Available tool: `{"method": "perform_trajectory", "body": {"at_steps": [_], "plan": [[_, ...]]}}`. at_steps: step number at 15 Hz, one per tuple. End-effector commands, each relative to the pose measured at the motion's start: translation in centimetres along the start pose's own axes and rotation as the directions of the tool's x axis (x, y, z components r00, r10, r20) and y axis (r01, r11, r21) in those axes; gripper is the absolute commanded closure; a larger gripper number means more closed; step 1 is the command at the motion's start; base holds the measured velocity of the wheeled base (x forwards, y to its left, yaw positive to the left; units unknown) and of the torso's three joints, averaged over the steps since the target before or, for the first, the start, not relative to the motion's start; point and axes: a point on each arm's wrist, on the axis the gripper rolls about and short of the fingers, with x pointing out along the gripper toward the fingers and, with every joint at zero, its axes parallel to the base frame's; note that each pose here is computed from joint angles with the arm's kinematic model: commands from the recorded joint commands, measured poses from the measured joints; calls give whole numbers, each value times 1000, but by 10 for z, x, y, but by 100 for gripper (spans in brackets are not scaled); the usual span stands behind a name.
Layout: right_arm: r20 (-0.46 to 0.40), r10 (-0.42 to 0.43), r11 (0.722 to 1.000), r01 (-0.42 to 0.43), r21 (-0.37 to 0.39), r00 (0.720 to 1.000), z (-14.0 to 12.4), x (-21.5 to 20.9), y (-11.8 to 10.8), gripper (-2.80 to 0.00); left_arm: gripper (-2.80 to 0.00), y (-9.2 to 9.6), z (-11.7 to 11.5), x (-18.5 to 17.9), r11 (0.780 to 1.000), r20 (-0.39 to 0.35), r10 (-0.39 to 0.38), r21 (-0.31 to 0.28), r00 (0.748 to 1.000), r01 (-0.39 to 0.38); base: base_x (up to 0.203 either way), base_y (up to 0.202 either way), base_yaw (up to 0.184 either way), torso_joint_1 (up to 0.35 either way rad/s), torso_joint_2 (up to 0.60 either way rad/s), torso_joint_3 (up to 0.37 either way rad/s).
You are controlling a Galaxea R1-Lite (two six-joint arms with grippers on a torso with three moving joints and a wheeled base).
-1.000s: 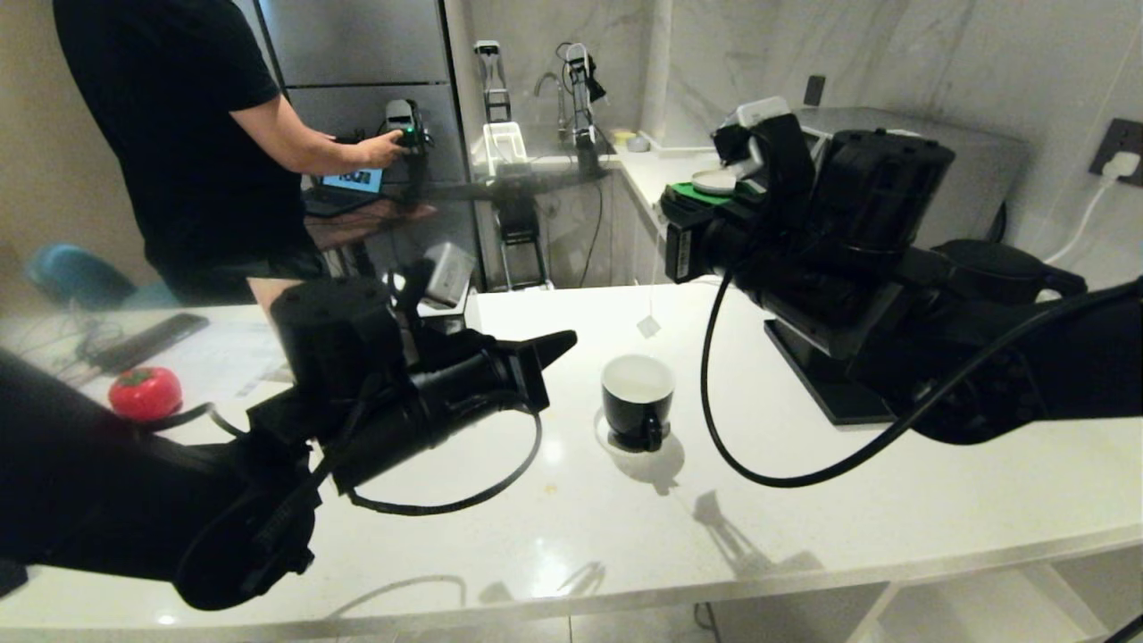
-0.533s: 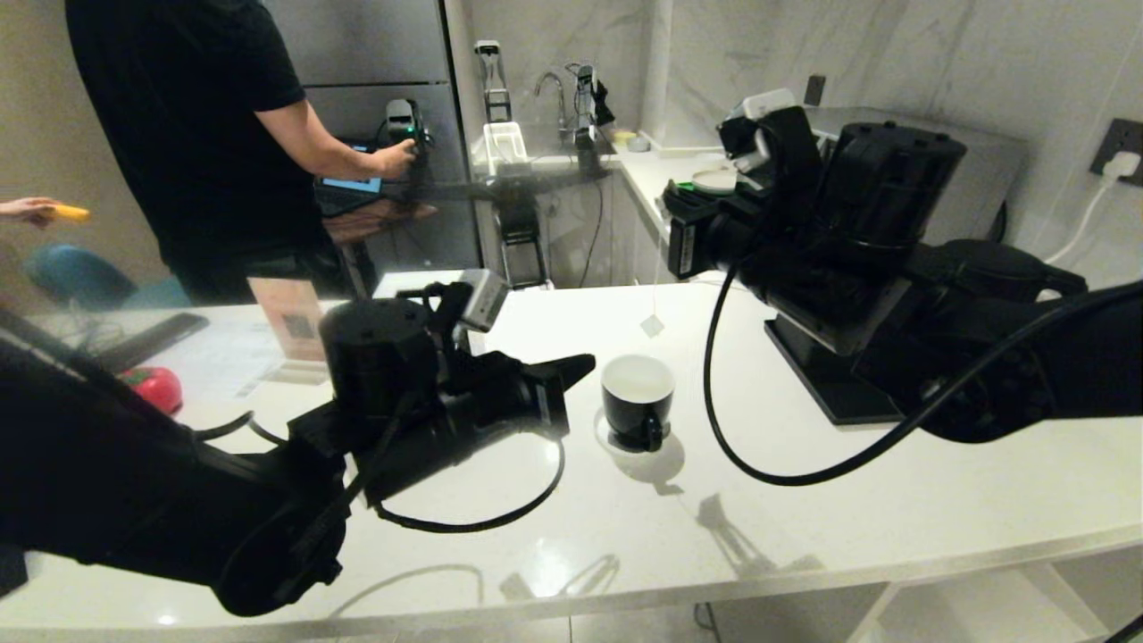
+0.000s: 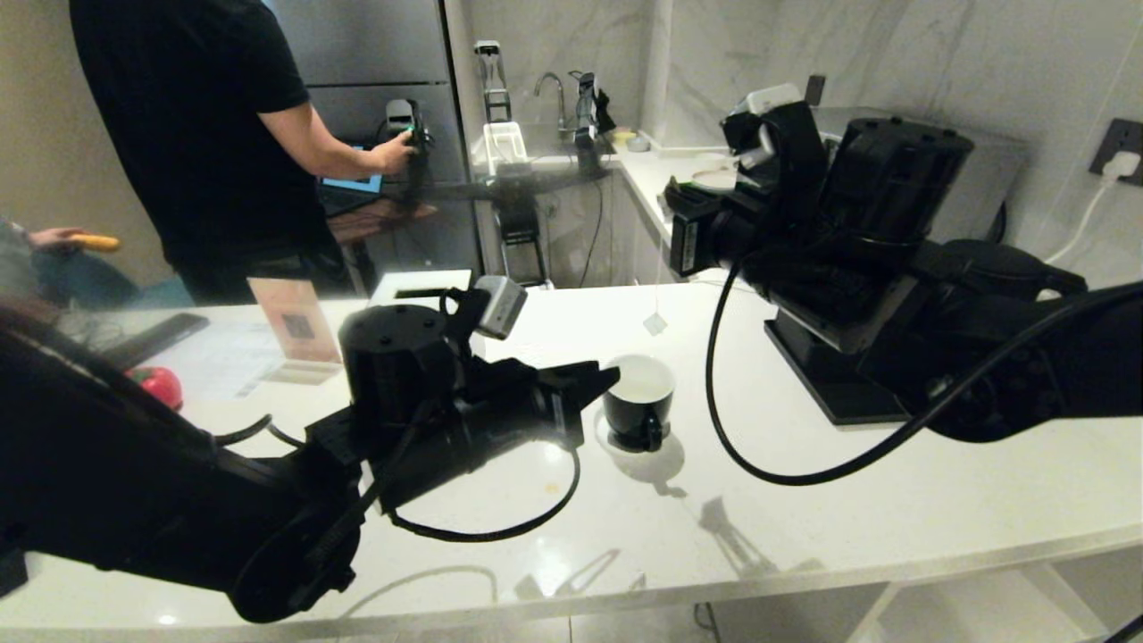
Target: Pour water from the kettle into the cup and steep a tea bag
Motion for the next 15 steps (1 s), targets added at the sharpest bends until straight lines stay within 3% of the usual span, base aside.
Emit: {"method": "perform_trajectory", "body": {"at_steps": [1, 5, 11, 15], "plan": [[4, -1, 1000, 1, 0, 1000, 0, -1, 0, 0, -280, -1, 2, 0, 1000, 12, -9, 2, 1000, 8, 0, 0, 0, 0, 0, 0], [4, -1, 1000, 1, 0, 1000, 2, -2, 0, 0, -280, -2, 7, 4, 1000, 35, -15, 11, 999, 15, 0, 0, 0, 0, 0, 0], [12, -1, 1000, 1, 2, 1000, 4, -3, 0, 0, -280, 2, 5, 19, 997, 78, -34, 72, 996, 28, 0, 0, 0, 0, 0, 0], [18, -2, 1000, 2, 3, 1000, 6, -4, -1, 0, -280, 0, 4, 22, 987, 82, -43, 155, 996, 30, 0, 0, 0, 0, 0, 0]]}}
